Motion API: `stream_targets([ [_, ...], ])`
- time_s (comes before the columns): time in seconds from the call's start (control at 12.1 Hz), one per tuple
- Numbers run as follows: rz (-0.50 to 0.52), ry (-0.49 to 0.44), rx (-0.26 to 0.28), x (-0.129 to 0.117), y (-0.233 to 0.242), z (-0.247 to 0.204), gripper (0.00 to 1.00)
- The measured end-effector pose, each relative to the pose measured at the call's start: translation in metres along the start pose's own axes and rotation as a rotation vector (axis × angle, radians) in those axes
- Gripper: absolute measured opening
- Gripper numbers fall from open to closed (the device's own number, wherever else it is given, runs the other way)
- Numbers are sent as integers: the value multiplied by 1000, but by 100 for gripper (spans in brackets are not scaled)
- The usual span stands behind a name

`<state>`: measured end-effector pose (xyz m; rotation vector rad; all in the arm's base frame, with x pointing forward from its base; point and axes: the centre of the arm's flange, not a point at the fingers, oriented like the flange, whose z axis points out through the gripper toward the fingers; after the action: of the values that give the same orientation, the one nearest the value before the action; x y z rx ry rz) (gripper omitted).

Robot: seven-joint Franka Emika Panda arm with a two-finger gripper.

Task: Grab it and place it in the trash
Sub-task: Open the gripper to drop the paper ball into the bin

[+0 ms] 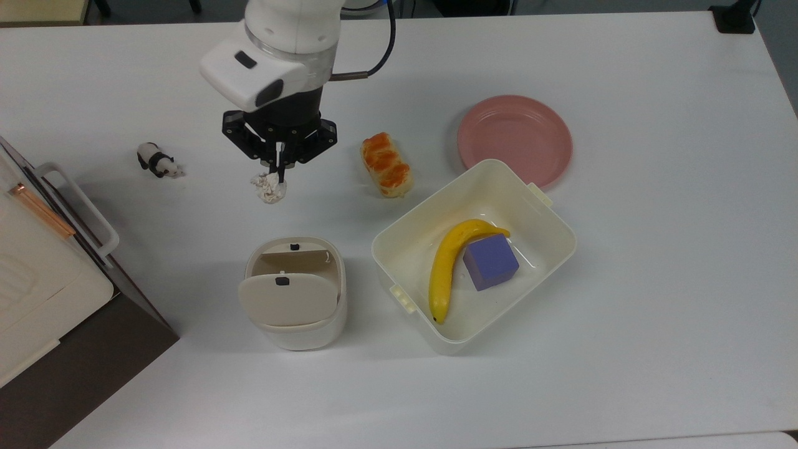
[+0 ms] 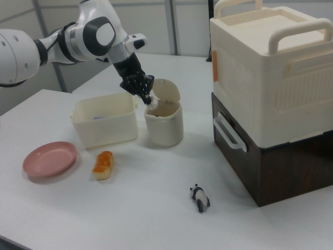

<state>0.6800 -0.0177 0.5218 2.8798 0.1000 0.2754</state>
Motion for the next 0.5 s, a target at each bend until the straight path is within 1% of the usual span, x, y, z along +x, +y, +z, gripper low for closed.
stream_targets([
  [0.17,85,11,7,15,3,8,4],
  [0.33,138,6,17,30,3,31,4],
  [0.5,182,4,5,41,-1,49,4],
])
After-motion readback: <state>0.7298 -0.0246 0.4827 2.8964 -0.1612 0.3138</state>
